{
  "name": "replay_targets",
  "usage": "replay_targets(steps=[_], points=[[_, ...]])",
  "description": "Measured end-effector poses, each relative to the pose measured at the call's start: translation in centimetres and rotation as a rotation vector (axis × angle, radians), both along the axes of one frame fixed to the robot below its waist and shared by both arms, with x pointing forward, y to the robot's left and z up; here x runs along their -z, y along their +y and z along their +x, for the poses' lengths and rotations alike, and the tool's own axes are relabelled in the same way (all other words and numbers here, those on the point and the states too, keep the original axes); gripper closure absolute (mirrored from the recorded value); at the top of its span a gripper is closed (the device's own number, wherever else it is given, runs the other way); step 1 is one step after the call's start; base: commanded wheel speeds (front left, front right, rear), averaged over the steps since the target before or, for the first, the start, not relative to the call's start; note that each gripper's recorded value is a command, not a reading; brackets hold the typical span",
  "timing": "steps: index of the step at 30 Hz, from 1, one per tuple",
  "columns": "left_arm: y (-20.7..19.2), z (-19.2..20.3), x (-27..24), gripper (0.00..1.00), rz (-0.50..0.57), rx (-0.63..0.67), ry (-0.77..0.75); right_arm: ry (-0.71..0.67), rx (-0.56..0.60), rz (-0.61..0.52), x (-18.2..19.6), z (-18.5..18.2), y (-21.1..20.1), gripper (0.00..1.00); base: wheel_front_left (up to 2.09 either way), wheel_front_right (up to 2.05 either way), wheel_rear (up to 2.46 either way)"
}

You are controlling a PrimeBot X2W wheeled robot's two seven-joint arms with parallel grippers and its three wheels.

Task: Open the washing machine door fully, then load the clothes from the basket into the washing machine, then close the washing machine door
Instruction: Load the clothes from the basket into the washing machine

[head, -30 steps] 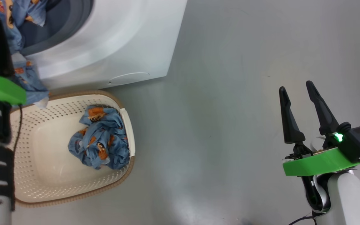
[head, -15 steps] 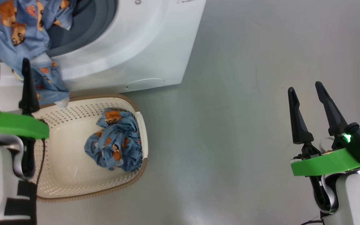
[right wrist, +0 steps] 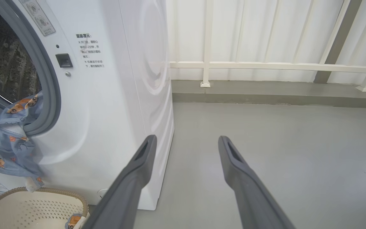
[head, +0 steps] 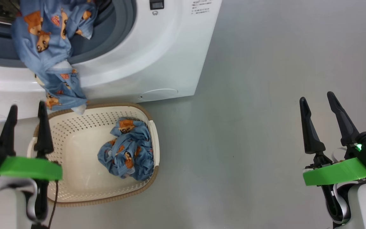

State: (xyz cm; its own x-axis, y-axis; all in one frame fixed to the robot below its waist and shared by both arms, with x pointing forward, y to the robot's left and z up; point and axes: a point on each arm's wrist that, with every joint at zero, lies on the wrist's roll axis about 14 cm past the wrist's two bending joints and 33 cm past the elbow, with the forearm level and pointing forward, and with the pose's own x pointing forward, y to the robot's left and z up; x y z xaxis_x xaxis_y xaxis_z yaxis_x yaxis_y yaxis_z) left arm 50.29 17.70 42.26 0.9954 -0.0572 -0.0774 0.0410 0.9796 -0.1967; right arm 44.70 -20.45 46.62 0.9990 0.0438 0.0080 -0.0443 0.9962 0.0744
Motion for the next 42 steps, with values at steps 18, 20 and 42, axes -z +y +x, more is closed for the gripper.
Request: replay_targets(steps=[18,20,42], points=[[2.1,-6.5,0.2,0.0,0.039,-0.054,0.036,0.0,-0.004,0.001,-0.5,-1.3,0.1,0.0,0.0,0.0,0.0],[2.3,-6.9,0.2,0.0,0.04,-0.059,0.039,-0.001,-0.003,0.0,-0.5,-1.3,0.0,0.0,0.0,0.0,0.0],[1.8,-6.4,2.9,0.0,0.019,-0.057,0.108,0.043,0.015,0.001,1.1,-1.5,-0.4,0.0,0.0,0.0,0.0]])
